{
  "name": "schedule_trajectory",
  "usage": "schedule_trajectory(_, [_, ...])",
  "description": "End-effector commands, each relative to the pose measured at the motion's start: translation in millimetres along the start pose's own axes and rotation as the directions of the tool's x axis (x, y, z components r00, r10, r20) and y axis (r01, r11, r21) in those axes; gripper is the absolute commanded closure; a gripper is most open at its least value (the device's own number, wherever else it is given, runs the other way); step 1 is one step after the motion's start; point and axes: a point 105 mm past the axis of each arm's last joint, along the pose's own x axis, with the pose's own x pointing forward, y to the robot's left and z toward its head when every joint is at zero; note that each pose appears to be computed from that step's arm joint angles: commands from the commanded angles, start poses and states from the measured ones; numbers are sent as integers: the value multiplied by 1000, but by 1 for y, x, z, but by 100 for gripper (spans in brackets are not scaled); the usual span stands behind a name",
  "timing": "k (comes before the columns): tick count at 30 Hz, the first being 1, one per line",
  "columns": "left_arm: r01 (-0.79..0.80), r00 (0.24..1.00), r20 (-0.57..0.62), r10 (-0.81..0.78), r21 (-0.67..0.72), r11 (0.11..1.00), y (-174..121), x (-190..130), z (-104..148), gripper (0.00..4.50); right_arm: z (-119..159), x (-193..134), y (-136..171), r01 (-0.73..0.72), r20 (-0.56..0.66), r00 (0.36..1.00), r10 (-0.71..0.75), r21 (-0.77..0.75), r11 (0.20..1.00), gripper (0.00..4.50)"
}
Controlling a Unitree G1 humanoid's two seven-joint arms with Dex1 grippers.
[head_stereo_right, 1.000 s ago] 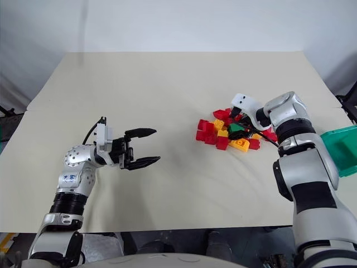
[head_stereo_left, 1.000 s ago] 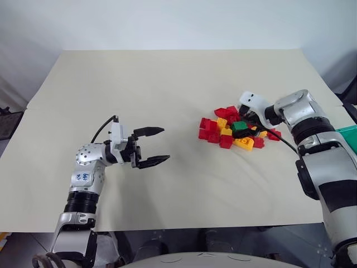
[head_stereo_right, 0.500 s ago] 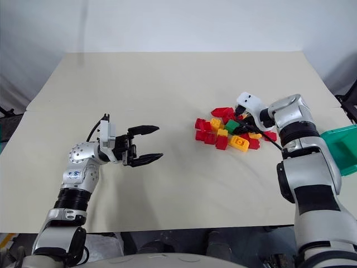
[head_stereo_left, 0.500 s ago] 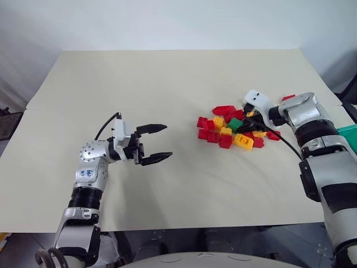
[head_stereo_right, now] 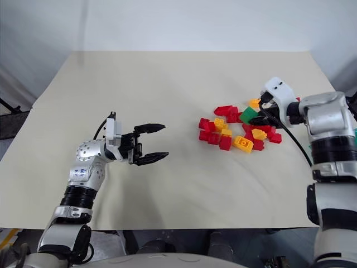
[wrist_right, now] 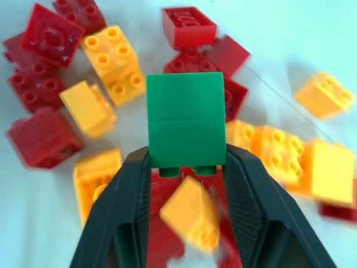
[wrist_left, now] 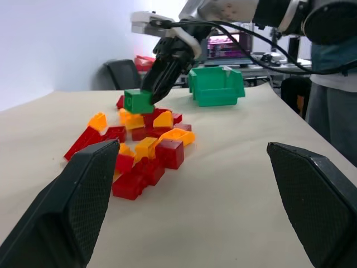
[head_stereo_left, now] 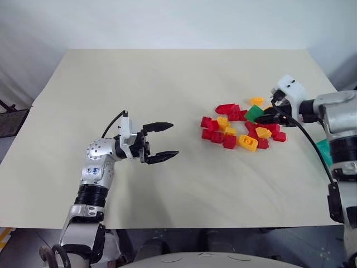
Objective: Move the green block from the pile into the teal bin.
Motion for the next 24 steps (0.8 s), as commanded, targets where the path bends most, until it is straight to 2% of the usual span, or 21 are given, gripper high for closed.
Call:
schedule_trajectory(1, [47, 999, 1, -47, 21, 999, 1, 20, 6, 0, 1, -54, -11, 171, 42, 984, -173, 37, 985, 305])
schedule_trajectory(8, [61, 995, -76, -61, -3, 998, 10, 69, 1, 0, -39, -130, -24, 481, -45, 876, -481, 159, 862, 305])
schedule_trajectory(12, [28, 989, -142, -33, -32, 999, 17, 106, -4, 0, -69, -163, -37, 650, -130, 760, -637, 189, 736, 305])
schedule_trajectory(15, [20, 987, -155, -30, -65, 998, 16, 119, -8, 0, -85, -169, -48, 704, -177, 710, -681, 190, 684, 305])
schedule_trajectory(20, [23, 990, -138, -34, -83, 996, 14, 132, -6, 0, -110, -181, -72, 804, -244, 593, -767, 213, 554, 305])
schedule_trajectory(24, [30, 992, -116, -41, -96, 995, 10, 138, -3, 0, -120, -170, -81, 818, -265, 573, -776, 238, 523, 305])
